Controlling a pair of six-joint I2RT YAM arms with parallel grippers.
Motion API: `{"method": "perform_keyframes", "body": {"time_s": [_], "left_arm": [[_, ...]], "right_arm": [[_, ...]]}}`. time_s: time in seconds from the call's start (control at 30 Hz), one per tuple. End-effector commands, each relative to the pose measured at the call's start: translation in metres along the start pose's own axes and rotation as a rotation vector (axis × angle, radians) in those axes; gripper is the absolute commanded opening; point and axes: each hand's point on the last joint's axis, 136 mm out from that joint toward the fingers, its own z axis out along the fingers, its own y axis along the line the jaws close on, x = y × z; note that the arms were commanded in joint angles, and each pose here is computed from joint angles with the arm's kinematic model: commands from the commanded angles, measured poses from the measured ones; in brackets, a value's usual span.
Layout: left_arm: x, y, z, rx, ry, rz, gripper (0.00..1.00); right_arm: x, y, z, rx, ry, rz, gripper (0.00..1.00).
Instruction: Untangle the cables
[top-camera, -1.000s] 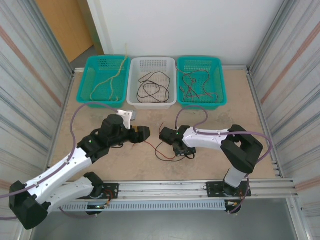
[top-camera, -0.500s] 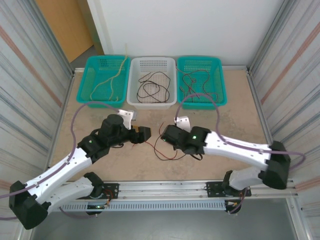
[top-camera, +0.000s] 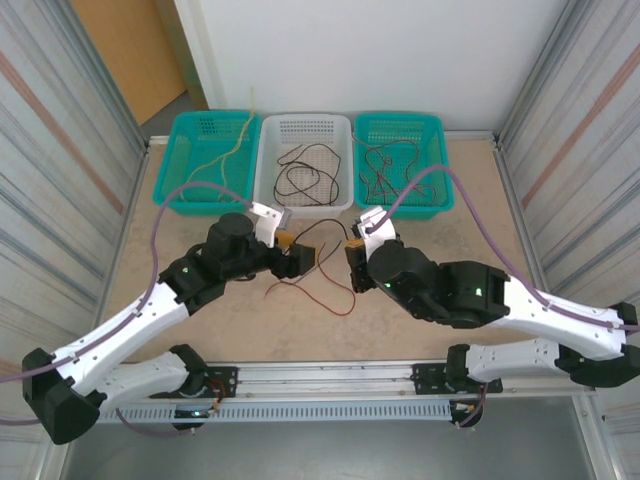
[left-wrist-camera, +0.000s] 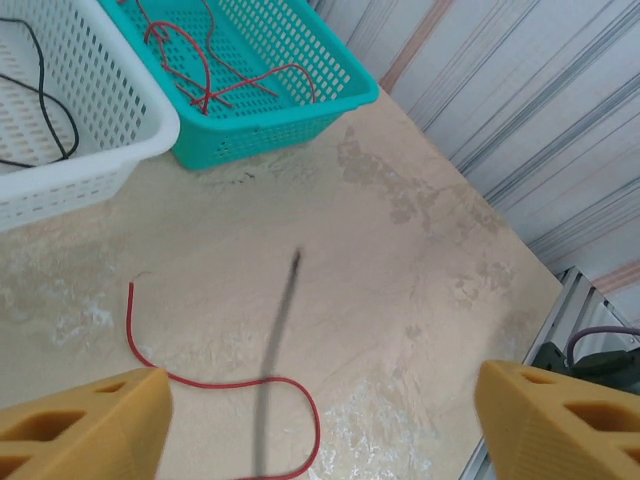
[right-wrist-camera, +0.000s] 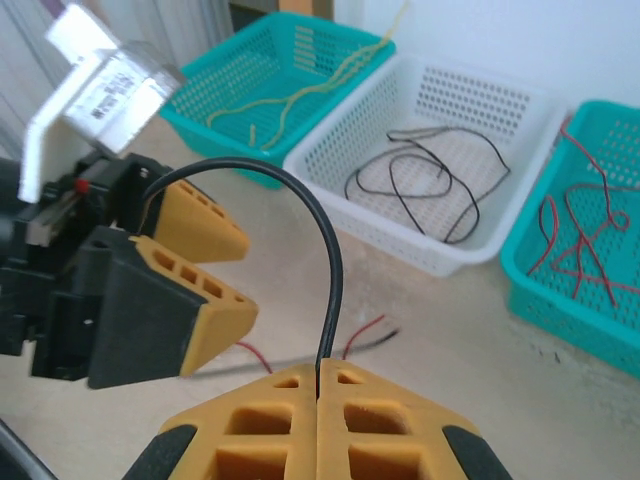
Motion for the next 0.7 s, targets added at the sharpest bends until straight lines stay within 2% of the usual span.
{"method": "perform_keyframes", "body": {"time_s": [0.0, 0.17, 0.27, 0.43, 0.67], "left_arm": [[-0.011, -0.008, -0.004, 0.016, -0.019, 0.062, 0.70], [-0.018, -0.026, -0.014, 0.099, -0.044, 0.070, 0.46], [-0.023, -0.034, -0.023, 0.118, -0.061, 0.067, 0.39], [-0.029, -0.050, -0.039, 0.185, -0.087, 0.068, 0.41], [-0.033, -0.060, -0.043, 0.237, -0.091, 0.072, 0.49]], "right_arm": [[-0.022, 0.002, -0.015, -0.047, -0.071, -0.022, 0.00], [-0.023, -0.005, -0.018, -0.021, -0.084, -0.024, 0.00], [-0.027, -0.015, -0.026, -0.004, -0.102, -0.012, 0.00], [-0.027, -0.018, -0.027, 0.008, -0.101, -0.009, 0.00], [-0.025, -0.015, -0.027, -0.018, -0.102, 0.006, 0.00]]}}
